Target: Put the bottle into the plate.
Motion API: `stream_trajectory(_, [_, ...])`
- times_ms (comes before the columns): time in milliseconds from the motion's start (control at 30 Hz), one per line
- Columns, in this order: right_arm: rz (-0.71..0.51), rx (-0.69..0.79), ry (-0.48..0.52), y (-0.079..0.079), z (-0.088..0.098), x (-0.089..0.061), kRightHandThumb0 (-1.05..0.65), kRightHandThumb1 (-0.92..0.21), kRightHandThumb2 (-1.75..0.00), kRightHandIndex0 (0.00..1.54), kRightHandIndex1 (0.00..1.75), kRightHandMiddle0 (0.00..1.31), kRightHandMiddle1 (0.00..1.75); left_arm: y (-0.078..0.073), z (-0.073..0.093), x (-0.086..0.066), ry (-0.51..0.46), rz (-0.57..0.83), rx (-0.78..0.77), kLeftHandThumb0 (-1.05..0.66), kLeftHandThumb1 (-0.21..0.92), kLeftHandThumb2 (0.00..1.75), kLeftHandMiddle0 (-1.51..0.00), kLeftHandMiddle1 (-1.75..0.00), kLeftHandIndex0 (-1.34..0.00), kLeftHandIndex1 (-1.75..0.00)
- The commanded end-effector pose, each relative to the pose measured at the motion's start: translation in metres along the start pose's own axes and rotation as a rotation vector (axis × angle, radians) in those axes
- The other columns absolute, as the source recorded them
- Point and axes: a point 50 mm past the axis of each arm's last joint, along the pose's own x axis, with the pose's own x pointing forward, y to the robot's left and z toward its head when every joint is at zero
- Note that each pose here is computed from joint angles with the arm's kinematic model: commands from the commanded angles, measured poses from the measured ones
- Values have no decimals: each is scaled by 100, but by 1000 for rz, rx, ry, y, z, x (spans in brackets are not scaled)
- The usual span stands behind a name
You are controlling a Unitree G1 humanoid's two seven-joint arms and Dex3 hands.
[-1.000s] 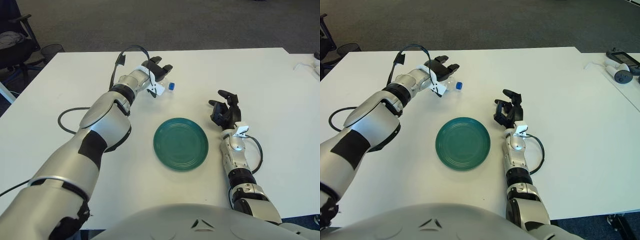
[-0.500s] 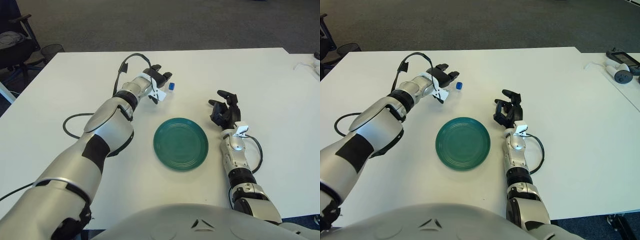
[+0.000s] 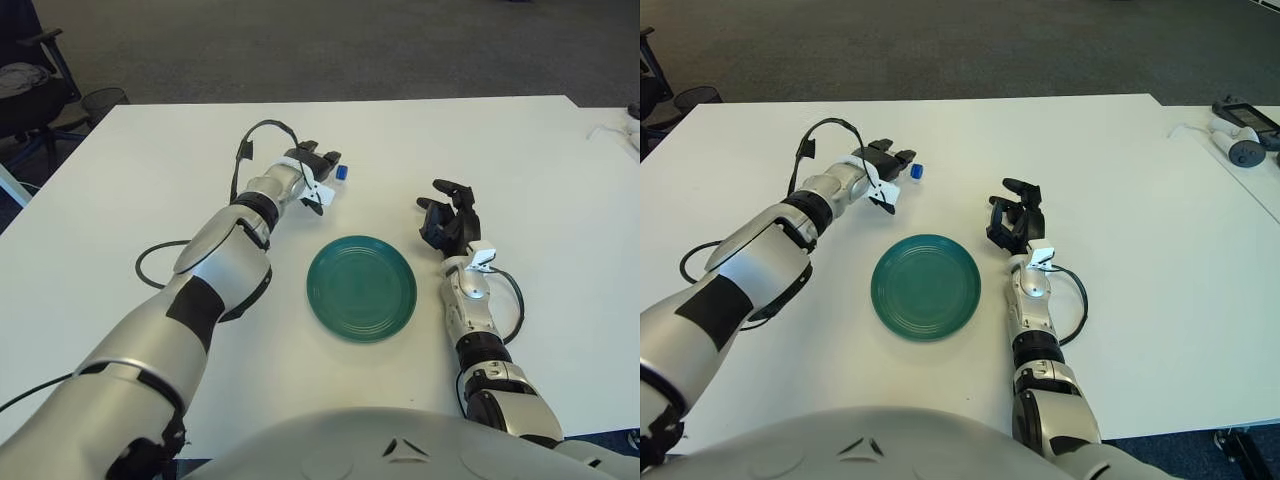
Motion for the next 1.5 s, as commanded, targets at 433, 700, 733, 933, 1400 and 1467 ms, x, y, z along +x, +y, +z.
stream_trajectory(433, [-57,22,223,-14,-45,-32,-42,-57,-105,28,114,0,153,-22,-21,-5,125,-48,-180,-105,92,15,0,0,0,0])
stream_trajectory(700, [-58,30,224,-14,-46,-32,-40,-56,-110,27,116,1,158,-27,-32,-8,175,-48,-267,-104,92,20,0,0,0,0])
stream_trajectory(733, [-58,31,224,-14,-46,-32,-39,-56,-110,27,117,2,158,-27,-33,-8,177,-48,-272,-104,92,21,0,0,0,0])
stream_trajectory(933, [-51,31,224,-14,-46,-32,-40,-56,-110,27,117,1,158,-28,-45,-11,217,-35,-353,-104,92,21,0,0,0,0])
stream_trajectory(1400, [-39,45,229,-13,-47,-32,-41,-57,-107,28,115,3,156,-29,-50,-13,242,-32,-368,-105,92,19,0,0,0,0])
stream_trajectory(1467, [-37,47,228,-13,-47,-33,-41,-57,-107,28,114,4,155,-28,-51,-13,240,-30,-373,-105,92,18,0,0,0,0])
